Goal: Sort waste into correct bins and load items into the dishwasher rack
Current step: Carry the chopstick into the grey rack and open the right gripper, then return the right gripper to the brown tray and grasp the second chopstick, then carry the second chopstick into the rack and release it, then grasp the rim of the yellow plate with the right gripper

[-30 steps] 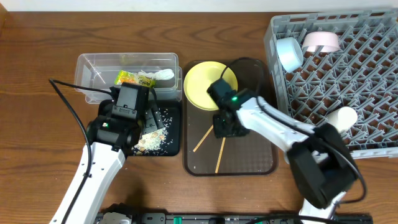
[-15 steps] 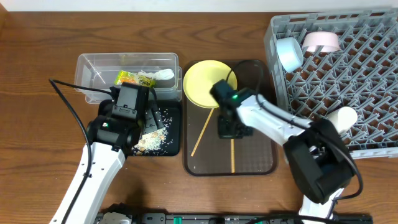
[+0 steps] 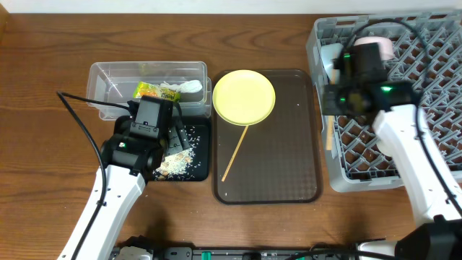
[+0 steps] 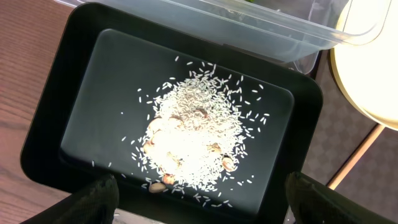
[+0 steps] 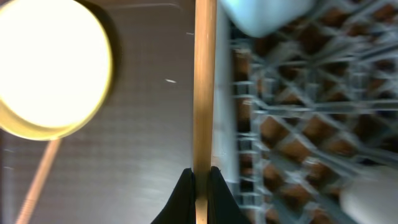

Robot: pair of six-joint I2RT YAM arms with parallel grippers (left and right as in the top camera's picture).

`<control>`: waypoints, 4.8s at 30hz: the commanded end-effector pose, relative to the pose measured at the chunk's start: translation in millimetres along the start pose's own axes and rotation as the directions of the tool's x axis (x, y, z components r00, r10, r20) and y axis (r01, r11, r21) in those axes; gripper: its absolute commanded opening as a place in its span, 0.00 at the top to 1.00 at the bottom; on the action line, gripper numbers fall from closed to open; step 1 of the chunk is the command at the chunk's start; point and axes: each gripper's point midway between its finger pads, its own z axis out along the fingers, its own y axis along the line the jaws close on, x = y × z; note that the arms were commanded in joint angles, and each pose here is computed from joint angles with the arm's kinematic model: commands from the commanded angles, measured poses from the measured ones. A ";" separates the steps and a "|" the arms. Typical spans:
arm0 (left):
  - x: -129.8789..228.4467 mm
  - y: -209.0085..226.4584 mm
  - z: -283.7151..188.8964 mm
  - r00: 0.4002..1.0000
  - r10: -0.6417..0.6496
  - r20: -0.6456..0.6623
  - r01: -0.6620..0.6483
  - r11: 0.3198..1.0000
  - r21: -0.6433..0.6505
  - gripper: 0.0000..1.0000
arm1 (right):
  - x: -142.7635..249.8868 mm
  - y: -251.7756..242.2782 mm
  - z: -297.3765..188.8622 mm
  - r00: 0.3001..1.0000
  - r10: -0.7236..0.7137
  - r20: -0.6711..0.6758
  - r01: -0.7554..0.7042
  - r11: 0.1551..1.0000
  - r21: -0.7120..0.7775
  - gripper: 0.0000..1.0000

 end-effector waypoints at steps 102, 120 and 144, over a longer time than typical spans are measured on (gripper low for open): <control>-4.3 71.0 4.4 0.986 -0.163 -0.021 0.157 0.971 -0.182 0.12 | 20.1 -26.3 6.0 0.942 -0.285 -0.179 0.308 0.944 0.120 0.99; -2.7 71.6 4.2 0.986 -0.163 -0.027 0.155 0.970 -0.186 0.12 | 55.6 -30.1 41.6 0.926 -0.150 -0.346 0.147 0.988 -0.037 0.87; -2.8 71.6 4.2 0.986 -0.163 -0.027 0.155 0.970 -0.185 0.12 | -12.0 58.1 56.0 0.998 -0.058 -0.015 0.057 0.998 -0.031 0.70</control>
